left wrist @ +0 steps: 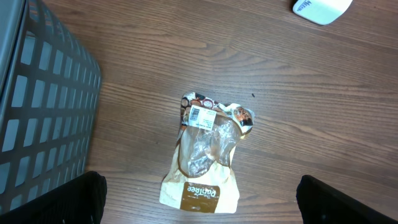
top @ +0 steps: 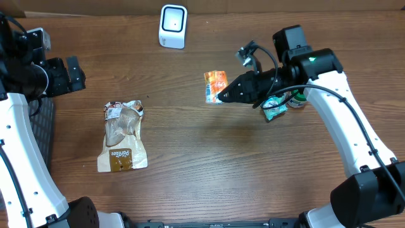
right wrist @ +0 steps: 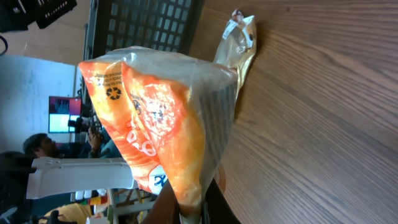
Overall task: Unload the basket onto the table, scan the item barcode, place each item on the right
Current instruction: 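Lift the orange packet and carry it up toward the scanner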
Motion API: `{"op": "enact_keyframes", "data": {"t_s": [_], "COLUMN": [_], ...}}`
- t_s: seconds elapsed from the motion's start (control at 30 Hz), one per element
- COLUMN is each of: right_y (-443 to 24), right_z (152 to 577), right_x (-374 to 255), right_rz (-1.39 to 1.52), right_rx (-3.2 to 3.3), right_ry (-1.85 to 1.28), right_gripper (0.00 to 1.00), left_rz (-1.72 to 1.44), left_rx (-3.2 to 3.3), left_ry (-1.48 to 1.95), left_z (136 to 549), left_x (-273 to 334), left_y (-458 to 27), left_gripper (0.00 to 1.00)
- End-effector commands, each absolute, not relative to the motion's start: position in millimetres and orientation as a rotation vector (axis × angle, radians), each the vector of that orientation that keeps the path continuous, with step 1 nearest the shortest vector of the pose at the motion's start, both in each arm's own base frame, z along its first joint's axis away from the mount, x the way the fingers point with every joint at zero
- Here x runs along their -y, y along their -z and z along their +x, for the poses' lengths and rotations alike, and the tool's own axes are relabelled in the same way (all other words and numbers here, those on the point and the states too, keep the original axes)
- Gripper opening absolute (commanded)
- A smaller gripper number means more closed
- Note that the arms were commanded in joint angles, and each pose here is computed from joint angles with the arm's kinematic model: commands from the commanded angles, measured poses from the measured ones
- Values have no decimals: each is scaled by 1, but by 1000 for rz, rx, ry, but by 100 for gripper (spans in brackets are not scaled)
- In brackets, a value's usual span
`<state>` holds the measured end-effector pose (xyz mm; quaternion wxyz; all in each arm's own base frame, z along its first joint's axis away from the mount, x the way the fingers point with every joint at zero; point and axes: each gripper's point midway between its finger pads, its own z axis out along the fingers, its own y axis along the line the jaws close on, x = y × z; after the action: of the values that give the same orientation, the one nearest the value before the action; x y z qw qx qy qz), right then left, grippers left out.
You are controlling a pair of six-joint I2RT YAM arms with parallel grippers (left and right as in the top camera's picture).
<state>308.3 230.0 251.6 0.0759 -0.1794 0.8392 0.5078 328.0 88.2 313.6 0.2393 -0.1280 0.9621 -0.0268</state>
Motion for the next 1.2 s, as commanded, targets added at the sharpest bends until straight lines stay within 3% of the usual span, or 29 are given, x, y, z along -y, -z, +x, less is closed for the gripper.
{"op": "enact_keyframes", "data": {"t_s": [0.0, 1.17], "right_y": [-263, -291], "right_z": [309, 314], "right_x": [-222, -234], "right_rz": [-549, -614], "right_rx": [-2469, -2285], "right_ry": [-1513, -1663], "right_gripper": [4, 4], "left_rz": [-320, -320], "left_rx": [-2626, -2626], "left_ry": [66, 66], "left_z": [330, 330], "left_x": [-89, -89], "left_y": [-317, -317], "left_gripper": [100, 100]}}
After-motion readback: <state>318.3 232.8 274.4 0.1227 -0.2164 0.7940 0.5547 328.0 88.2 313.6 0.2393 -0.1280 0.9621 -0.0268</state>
